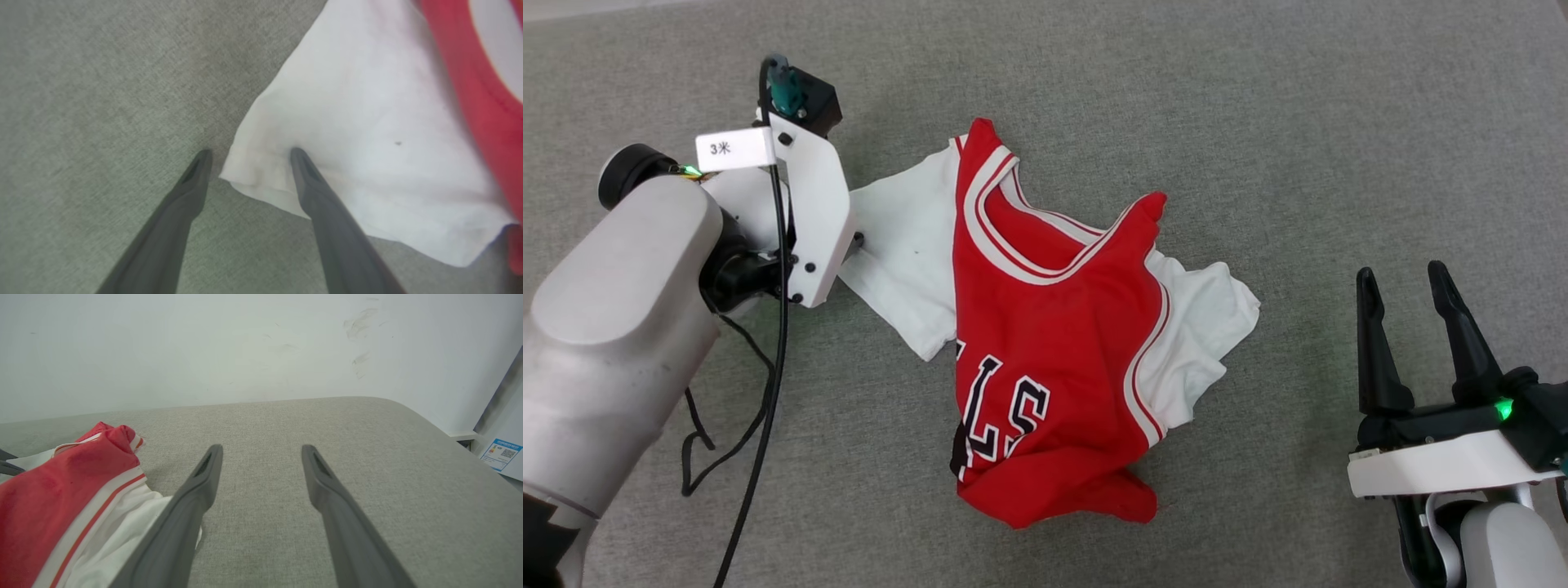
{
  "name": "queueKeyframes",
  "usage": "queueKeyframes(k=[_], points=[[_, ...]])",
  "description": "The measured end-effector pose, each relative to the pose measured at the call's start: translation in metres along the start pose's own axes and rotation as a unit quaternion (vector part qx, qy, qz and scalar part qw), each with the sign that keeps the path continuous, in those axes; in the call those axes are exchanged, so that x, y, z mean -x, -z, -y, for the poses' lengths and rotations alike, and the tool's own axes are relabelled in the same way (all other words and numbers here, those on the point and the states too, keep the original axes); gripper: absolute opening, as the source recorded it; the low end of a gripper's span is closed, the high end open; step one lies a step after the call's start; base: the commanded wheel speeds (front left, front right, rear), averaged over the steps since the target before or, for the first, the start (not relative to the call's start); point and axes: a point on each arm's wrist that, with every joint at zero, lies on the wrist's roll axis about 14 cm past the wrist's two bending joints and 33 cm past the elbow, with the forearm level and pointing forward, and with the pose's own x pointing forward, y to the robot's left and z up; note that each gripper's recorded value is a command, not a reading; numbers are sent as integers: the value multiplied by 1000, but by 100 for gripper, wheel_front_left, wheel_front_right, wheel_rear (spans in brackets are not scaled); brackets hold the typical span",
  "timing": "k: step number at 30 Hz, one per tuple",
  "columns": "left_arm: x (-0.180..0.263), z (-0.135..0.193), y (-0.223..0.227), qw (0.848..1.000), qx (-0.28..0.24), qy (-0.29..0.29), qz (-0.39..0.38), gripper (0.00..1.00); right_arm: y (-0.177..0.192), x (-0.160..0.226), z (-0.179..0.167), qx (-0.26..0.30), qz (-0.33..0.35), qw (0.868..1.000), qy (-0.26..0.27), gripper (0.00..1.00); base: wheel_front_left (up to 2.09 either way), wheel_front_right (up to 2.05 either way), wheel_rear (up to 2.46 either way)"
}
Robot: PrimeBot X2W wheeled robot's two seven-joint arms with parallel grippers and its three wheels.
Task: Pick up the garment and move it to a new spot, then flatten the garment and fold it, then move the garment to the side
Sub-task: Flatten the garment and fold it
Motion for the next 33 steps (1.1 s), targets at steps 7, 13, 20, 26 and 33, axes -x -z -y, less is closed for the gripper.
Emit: queueKeyframes(k=[7, 13, 20, 26, 33], points=[[-4, 1, 3, 1000, -7, 6, 0, 0, 2, -1, 3, 1, -2, 1000, 4, 100, 0, 0, 0], [15, 6, -17, 997, -2, 6, 78, 0, -4, -4, -6, -1, 8, 1000, -9, 100, 0, 0, 0], [68, -17, -29, 982, 18, -31, 187, 0, -12, 0, -20, -8, 19, 999, -28, 100, 0, 0, 0], [99, -55, 56, 978, 98, -90, 160, 0, -19, -1, -45, -17, 30, 997, -64, 100, 0, 0, 0], [99, -73, 140, 968, 192, -124, 100, 0, -23, 0, -54, -18, 36, 996, -77, 100, 0, 0, 0]])
